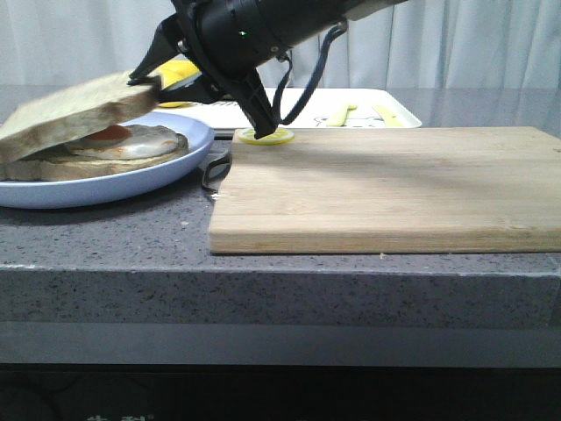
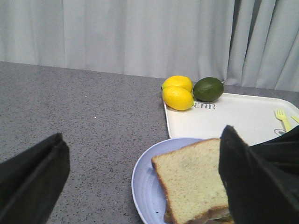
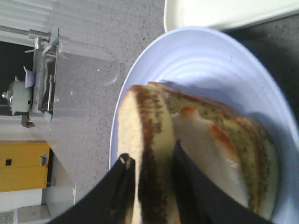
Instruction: Place bread and move sandwich to tray
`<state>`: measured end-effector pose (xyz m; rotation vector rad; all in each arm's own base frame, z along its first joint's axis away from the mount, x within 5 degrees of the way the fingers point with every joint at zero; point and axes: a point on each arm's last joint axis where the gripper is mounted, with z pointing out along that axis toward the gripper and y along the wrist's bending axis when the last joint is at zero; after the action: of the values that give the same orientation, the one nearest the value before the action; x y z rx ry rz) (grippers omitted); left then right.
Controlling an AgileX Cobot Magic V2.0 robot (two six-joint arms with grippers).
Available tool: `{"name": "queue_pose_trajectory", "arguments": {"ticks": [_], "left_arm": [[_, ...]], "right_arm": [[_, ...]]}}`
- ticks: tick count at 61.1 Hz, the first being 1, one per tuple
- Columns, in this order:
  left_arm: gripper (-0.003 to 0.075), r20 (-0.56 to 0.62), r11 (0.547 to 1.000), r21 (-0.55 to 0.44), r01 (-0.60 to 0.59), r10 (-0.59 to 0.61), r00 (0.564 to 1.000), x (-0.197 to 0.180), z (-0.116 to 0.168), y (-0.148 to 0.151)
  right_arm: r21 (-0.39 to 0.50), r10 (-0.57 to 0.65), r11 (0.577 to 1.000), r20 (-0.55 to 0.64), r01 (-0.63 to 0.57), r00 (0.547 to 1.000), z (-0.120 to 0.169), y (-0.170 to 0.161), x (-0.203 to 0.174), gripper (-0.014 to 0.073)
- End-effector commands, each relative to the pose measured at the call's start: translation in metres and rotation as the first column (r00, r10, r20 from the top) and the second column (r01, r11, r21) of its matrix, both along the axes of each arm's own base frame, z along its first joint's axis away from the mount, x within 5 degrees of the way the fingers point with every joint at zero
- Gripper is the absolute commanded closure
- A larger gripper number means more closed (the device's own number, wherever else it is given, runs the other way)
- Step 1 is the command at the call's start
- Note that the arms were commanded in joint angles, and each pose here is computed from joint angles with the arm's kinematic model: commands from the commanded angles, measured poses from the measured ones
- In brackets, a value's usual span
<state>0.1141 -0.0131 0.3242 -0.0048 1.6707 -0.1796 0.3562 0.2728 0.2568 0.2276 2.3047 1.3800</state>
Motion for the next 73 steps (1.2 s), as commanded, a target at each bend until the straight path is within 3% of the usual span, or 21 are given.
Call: {"name": "queue_pose_trajectory", "arguments": {"ticks": [1, 17, 28, 33, 39, 42, 48, 52, 58, 65, 73], "left_arm": [[0.0101, 0.106, 1.0, -0.017, 0.002, -0.001, 0.994, 0.001, 0.019, 0.0], [0.0101, 0.106, 1.0, -0.017, 0.002, -0.001, 0.994, 0.001, 0.019, 0.0], [0.0101, 0.106, 1.0, -0.017, 0.002, -0.001, 0.994, 0.001, 0.019, 0.0], [0.0101, 0.106, 1.0, -0.017, 0.002, -0.001, 0.994, 0.001, 0.019, 0.0], [0.0101, 0.106, 1.0, -0.017, 0.002, -0.001, 0.994, 0.001, 0.019, 0.0], [0.0101, 0.103, 1.0, -0.017, 0.002, -0.001, 0.995, 0.001, 0.017, 0.0], [0.0101, 0.102, 1.0, -0.016, 0.002, -0.001, 0.995, 0.001, 0.017, 0.0], [0.0101, 0.108, 1.0, -0.017, 0.002, 0.0, 0.994, 0.001, 0.017, 0.0], [0.0101, 0.108, 1.0, -0.017, 0.002, 0.0, 0.994, 0.001, 0.017, 0.0], [0.0101, 0.108, 1.0, -0.017, 0.002, 0.0, 0.994, 0.001, 0.017, 0.0], [0.0101, 0.108, 1.0, -0.017, 0.002, 0.0, 0.994, 0.001, 0.017, 0.0]], "right_arm": [[0.056, 0.035, 0.998, 0.086, -0.04, 0.996, 0.04, -0.007, -0.004, 0.0277], [0.041, 0.067, 0.997, 0.115, -0.072, 0.991, 0.051, -0.028, 0.0, 0.0267], [-0.058, 0.147, 0.989, 0.229, -0.137, 0.962, 0.082, -0.052, -0.014, 0.0288], [-0.149, 0.188, 0.977, 0.294, -0.15, 0.937, 0.096, -0.066, -0.022, 0.0382], [-0.273, 0.257, 0.948, 0.344, -0.166, 0.903, 0.112, -0.088, -0.033, 0.0582], [-0.337, 0.294, 0.925, 0.348, -0.174, 0.89, 0.119, -0.101, -0.04, 0.0667], [-0.442, 0.318, 0.884, 0.324, -0.155, 0.891, 0.13, -0.129, -0.051, 0.0656], [-0.544, 0.301, 0.833, 0.287, -0.104, 0.91, 0.135, -0.15, -0.059, 0.0656], [-0.727, 0.175, 0.685, 0.235, 0.053, 0.956, 0.142, -0.187, -0.071, 0.0656], [-0.812, 0.058, 0.546, 0.282, 0.206, 0.957, 0.155, -0.213, -0.091, 0.0656], [-0.785, 0.041, 0.544, 0.377, 0.296, 0.925, 0.156, -0.223, -0.123, 0.0656]]}}
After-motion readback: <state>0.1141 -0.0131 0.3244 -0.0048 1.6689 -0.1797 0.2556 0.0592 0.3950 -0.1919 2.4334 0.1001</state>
